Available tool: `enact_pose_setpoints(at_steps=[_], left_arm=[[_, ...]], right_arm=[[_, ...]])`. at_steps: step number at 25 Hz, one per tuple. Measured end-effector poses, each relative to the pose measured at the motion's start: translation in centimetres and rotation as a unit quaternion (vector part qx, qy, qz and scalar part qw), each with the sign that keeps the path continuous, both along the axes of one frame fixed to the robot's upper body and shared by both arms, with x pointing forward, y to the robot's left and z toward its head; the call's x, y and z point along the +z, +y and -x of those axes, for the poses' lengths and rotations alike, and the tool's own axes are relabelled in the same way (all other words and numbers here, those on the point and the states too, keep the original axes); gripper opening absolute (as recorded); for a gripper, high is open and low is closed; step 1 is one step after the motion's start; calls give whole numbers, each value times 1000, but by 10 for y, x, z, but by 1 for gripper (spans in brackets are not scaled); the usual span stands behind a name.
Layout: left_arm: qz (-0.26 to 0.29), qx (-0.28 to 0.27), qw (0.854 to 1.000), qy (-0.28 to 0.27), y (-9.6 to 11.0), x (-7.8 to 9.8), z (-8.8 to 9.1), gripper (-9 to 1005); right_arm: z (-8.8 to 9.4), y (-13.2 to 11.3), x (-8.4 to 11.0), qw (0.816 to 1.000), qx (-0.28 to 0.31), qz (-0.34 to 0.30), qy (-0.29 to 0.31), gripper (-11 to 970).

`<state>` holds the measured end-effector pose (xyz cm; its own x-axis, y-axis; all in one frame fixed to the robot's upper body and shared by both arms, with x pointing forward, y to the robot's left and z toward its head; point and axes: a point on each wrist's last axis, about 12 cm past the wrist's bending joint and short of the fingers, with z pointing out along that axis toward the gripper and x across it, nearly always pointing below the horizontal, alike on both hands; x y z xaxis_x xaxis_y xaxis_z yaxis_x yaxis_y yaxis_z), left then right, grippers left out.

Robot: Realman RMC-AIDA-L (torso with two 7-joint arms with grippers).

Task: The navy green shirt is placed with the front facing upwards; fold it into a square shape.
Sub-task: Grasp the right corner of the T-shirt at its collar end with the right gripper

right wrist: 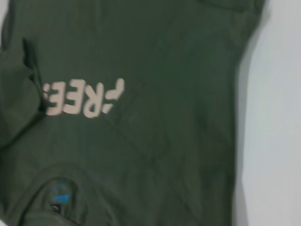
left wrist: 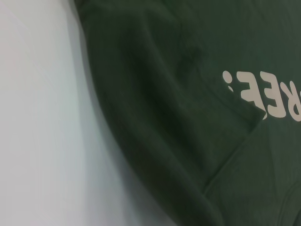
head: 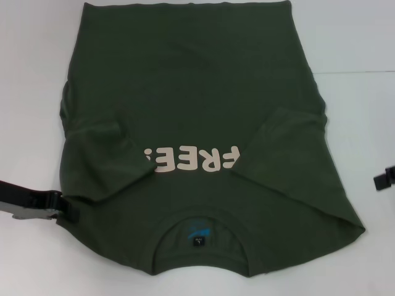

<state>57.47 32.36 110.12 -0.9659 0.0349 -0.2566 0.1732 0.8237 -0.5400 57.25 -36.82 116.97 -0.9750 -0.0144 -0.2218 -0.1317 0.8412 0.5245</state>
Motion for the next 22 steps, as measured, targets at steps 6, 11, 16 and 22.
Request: enact_pose_setpoints(at_steps=[6,11,16,22], left_arm=[[0,-1,1000,-3,1,0,0,51],[1,-2,1000,-4,1,0,0,50],[1,-1,1000,-6,0,1,-1,49],[2,0,1000,-8,0,1,-2,51]], right_arm=[[-3,14,-25,1000,12,10,27,909],[-4,24,-41,999,18,13,39,908],[-5,32,-48,999,24,18,40,908],[-7,37,-50,999,26,19,38,907]])
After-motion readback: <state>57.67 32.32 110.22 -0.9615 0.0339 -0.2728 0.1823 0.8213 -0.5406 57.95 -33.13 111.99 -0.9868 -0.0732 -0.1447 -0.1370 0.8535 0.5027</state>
